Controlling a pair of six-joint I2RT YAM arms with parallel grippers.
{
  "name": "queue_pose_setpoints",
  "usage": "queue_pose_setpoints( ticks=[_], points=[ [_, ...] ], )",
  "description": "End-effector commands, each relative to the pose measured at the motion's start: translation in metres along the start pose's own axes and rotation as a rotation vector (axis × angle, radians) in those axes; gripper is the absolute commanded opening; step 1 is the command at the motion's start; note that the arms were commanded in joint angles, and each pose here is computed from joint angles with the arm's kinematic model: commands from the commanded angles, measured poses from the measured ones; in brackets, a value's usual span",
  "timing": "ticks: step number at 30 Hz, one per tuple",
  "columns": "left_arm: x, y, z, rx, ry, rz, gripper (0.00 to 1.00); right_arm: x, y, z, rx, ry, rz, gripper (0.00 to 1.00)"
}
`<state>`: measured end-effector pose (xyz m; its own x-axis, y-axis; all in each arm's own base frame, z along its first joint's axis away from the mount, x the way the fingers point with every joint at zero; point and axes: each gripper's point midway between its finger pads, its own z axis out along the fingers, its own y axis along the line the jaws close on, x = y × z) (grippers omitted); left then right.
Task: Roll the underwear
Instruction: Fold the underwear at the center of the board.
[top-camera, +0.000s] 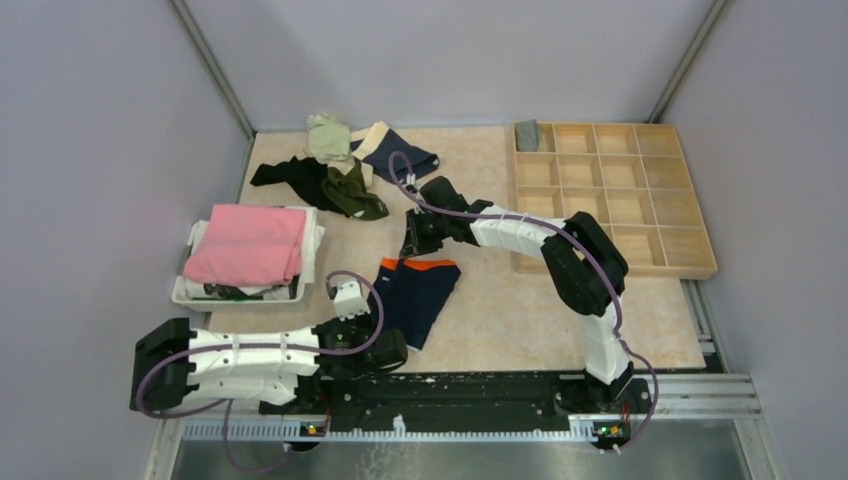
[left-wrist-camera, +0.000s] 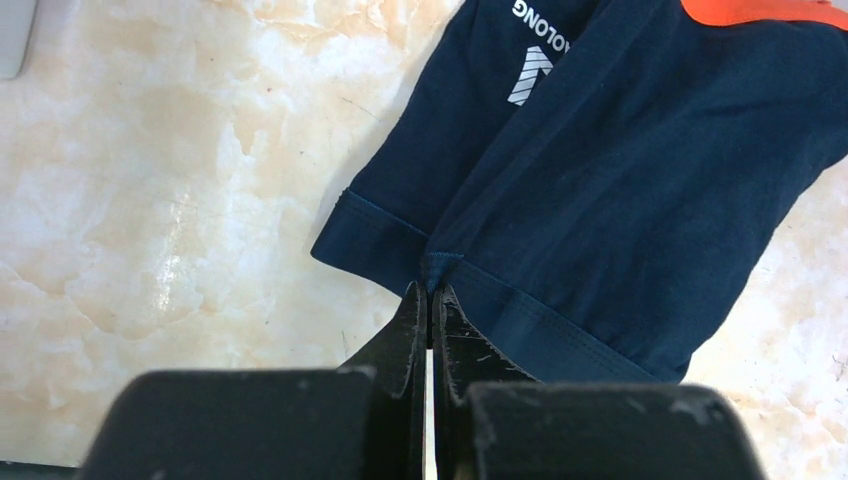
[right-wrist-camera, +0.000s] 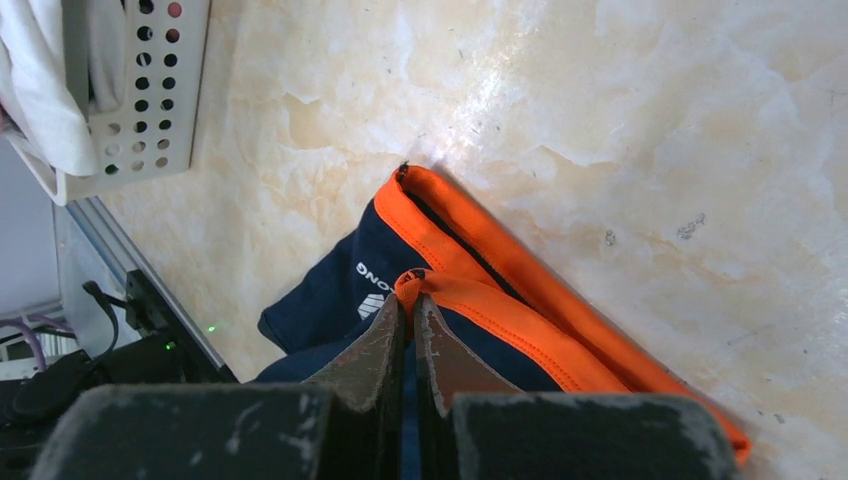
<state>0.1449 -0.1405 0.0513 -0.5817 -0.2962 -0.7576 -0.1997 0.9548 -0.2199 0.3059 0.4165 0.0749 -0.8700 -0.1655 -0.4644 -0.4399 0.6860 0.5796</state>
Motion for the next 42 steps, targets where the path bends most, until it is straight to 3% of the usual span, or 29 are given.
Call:
queue_pose_setpoints(
  ticks=[1,16,42],
  points=[
    [-0.017,-0.009,-0.001,0.014,-0.038,0.018,0.0,-0.038,0.021,-0.022,-0.01,-0.122,-0.052,0.0],
    [-0.045,-0.011,0.013,0.048,-0.062,0.002,0.0,-0.057,0.033,-0.054,-0.011,-0.178,-0.089,0.0],
    [-0.056,0.023,0.046,-0.126,-0.104,-0.015,0.0,-0.062,0.025,-0.012,-0.061,-0.122,-0.079,0.0]
  ],
)
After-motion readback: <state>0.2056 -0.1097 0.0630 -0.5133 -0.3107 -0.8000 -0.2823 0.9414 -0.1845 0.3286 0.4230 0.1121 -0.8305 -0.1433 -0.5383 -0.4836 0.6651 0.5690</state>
